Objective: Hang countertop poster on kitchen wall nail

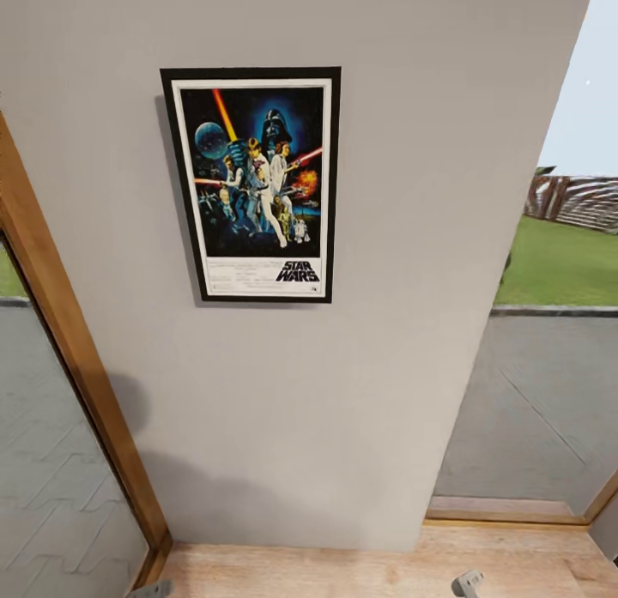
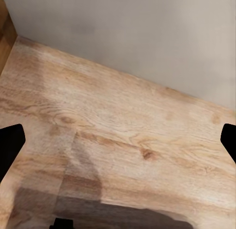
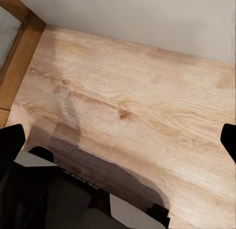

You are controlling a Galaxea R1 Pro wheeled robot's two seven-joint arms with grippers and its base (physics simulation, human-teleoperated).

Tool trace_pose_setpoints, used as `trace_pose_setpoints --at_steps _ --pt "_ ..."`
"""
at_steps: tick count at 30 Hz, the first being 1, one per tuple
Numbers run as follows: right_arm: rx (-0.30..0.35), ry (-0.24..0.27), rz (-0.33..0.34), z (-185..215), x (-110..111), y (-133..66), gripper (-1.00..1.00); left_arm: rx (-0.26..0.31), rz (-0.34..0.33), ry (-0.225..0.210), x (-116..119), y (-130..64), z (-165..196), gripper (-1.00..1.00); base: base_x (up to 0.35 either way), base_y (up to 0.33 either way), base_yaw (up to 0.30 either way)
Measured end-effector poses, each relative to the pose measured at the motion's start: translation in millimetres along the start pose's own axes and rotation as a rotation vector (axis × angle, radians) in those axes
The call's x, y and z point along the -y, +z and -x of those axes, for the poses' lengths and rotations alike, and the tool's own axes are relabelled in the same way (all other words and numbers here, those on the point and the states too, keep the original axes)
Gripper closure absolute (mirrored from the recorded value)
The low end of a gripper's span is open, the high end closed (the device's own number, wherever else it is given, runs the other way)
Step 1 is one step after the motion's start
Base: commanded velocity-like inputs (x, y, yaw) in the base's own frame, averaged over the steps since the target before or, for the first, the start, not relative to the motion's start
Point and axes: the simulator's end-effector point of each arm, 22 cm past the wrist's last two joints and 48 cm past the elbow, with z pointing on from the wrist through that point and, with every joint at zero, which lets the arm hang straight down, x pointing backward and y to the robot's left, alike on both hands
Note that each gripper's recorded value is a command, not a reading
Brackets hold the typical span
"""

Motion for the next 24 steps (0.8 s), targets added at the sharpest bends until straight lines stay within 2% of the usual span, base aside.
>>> trace_pose_setpoints --at_steps 2,5,8,10,12,18,24 --pt "0.003 -0.001 -0.024 1.3 4.7 -0.2 -1.00 0.003 -0.001 0.000 0.4 -0.3 1.4 -1.00 0.000 0.000 0.000" --pt "0.009 -0.003 -0.113 3.9 20.6 0.6 -1.00 0.008 -0.001 0.001 0.8 -0.6 3.6 -1.00 0.000 0.000 0.000" --pt "0.016 -0.004 -0.154 7.2 22.5 4.4 -1.00 0.013 -0.002 0.001 1.5 -1.0 5.6 -1.00 0.000 0.000 0.000" --pt "0.021 -0.003 -0.253 9.1 36.6 5.5 -1.00 0.014 -0.002 0.001 1.6 -1.1 6.1 -1.00 0.000 0.000 0.000" --pt "0.022 -0.003 -0.304 9.8 45.1 4.1 -1.00 0.014 -0.002 0.001 1.6 -1.1 6.4 -1.00 0.000 0.000 0.000" --pt "0.016 -0.002 -0.333 5.0 48.3 3.3 -1.00 0.015 -0.002 0.002 1.6 -1.1 6.7 -1.00 0.000 0.000 0.000" --pt "-0.048 0.016 -0.334 -46.8 41.8 -3.6 -1.00 0.016 -0.002 0.002 1.7 -1.2 6.8 -1.00 0.000 0.000 0.000"
